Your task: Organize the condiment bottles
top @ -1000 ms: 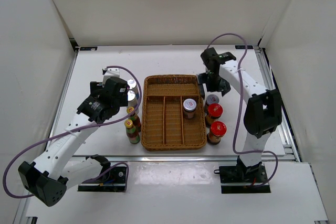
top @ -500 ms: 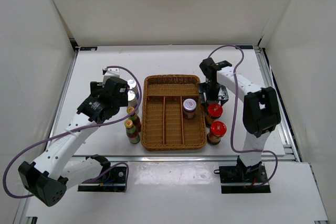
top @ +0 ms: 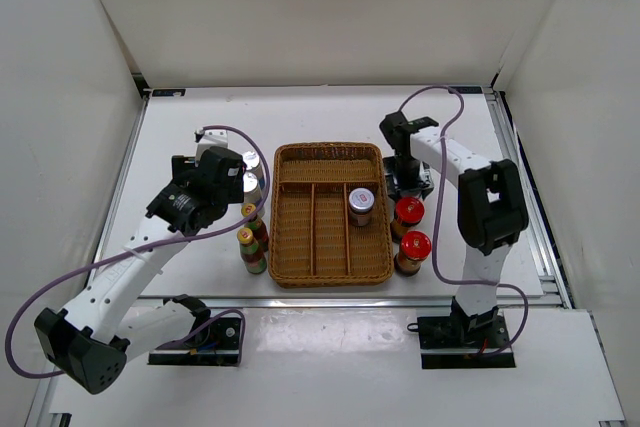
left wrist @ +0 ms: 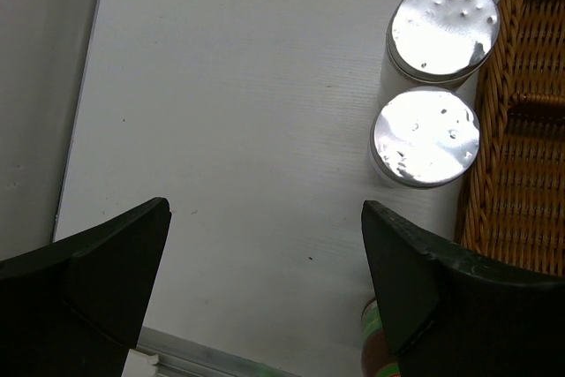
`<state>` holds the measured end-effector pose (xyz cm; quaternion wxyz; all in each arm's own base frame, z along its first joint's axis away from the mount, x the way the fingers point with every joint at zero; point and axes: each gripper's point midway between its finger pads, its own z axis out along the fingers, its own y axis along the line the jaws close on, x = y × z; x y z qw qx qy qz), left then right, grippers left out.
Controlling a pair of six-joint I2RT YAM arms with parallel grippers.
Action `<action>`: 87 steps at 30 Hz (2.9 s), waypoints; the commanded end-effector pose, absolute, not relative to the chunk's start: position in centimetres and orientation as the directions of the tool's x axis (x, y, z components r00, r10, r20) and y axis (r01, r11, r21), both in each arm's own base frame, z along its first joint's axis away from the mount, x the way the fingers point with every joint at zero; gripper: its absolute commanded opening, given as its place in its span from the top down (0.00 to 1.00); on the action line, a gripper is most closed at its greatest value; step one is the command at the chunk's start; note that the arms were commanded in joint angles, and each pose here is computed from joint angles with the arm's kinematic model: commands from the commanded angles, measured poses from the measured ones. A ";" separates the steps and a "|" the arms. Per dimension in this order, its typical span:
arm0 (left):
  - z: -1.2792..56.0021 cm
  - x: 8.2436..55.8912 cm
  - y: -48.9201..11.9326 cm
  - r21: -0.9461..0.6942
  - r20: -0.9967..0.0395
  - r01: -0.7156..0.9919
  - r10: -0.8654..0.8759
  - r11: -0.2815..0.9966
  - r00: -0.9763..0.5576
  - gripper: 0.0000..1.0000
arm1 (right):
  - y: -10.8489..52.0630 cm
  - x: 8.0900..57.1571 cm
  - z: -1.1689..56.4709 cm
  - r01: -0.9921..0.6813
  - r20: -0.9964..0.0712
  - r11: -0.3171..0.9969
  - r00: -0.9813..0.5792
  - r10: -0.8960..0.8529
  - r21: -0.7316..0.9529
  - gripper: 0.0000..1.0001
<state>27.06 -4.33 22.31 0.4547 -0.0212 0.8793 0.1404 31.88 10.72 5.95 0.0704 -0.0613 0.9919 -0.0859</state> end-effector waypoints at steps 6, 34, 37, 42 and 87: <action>22.6 26.8 -4.4 0.210 -0.818 -0.156 0.086 0.965 -0.569 0.00 | 9.2 37.2 17.4 0.034 -0.503 0.974 -0.860 -0.086 -0.224 0.82; 22.0 26.6 -5.3 0.232 -0.815 -0.133 0.118 0.963 -0.568 0.00 | 20.9 19.4 20.6 -0.566 -0.489 0.814 -0.752 -0.443 0.133 1.00; 21.7 26.5 -5.5 0.238 -0.810 -0.123 0.127 0.963 -0.573 0.00 | 21.5 19.4 19.2 -0.576 -0.480 0.805 -0.751 -0.453 0.142 1.00; 21.8 26.5 -5.3 0.251 -0.809 -0.125 0.137 0.960 -0.572 0.00 | 21.6 19.9 15.8 -0.586 -0.446 0.802 -0.753 -0.484 0.118 1.00; 21.8 26.7 -5.8 0.252 -0.802 -0.107 0.146 0.962 -0.579 0.00 | 15.3 25.7 22.5 -0.289 -0.509 0.943 -0.794 -0.331 -0.162 0.00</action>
